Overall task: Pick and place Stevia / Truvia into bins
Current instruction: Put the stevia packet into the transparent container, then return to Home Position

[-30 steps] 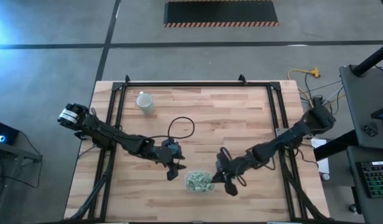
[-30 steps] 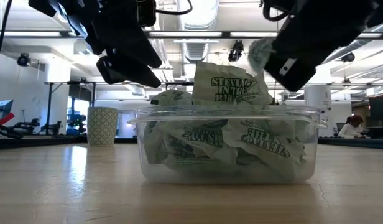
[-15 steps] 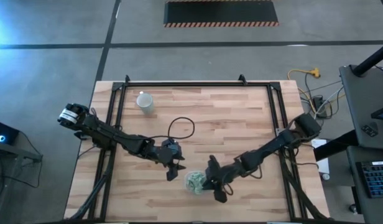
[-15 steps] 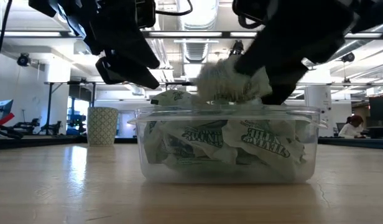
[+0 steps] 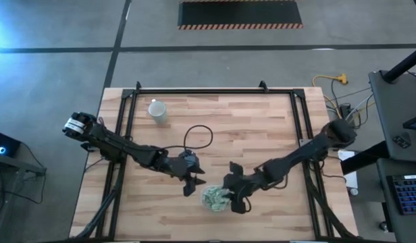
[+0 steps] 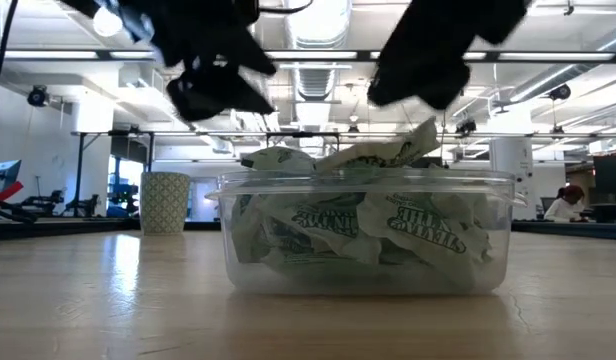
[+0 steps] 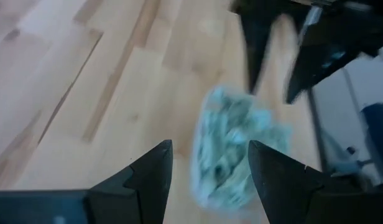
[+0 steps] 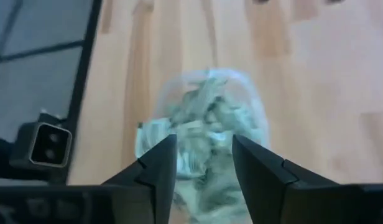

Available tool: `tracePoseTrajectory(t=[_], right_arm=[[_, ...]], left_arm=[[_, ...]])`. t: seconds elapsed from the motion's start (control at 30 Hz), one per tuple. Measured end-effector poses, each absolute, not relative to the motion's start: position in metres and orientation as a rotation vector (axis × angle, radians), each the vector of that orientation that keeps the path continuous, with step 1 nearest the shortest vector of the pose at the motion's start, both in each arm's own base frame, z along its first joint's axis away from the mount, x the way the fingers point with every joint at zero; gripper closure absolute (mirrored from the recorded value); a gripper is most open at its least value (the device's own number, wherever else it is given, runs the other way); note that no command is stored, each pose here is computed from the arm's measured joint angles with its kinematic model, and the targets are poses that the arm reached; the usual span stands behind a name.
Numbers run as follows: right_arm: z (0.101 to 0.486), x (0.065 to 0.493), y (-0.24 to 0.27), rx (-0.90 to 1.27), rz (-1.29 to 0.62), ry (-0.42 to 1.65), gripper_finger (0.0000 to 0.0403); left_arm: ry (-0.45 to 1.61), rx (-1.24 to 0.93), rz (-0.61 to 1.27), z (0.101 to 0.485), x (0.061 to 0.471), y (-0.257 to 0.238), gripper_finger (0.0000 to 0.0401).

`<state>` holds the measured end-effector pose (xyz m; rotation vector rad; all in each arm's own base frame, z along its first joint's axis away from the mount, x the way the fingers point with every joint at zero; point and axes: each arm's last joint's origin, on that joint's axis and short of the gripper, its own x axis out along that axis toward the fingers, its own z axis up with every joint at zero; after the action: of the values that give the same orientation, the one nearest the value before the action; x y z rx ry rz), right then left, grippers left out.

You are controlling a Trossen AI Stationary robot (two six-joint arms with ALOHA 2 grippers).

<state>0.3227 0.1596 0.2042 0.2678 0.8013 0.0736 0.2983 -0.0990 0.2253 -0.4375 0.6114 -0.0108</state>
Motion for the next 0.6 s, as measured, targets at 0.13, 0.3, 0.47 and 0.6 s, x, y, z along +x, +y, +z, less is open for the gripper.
tracePoseTrajectory(t=[0.13, 0.3, 0.47, 0.6], right_arm=[[0.236, 0.32, 0.156, 0.139, 0.044, 0.762, 0.0253], [0.265, 0.308, 0.154, -0.009, 0.096, 0.724, 0.0254], [0.291, 0.272, 0.148, -0.034, 0.043, 0.599, 0.0267], [0.289, 0.223, 0.13, 0.01, -0.078, 0.497, 0.028]], left_arm=[[0.499, -0.459, -0.052, 0.244, 0.305, -0.102, 0.0208], [0.363, -0.294, -0.136, 0.262, 0.307, -0.103, 0.0208], [0.234, -0.076, -0.215, 0.29, 0.282, -0.097, 0.0208], [0.131, -0.005, -0.2, 0.295, 0.243, -0.082, 0.0208]])
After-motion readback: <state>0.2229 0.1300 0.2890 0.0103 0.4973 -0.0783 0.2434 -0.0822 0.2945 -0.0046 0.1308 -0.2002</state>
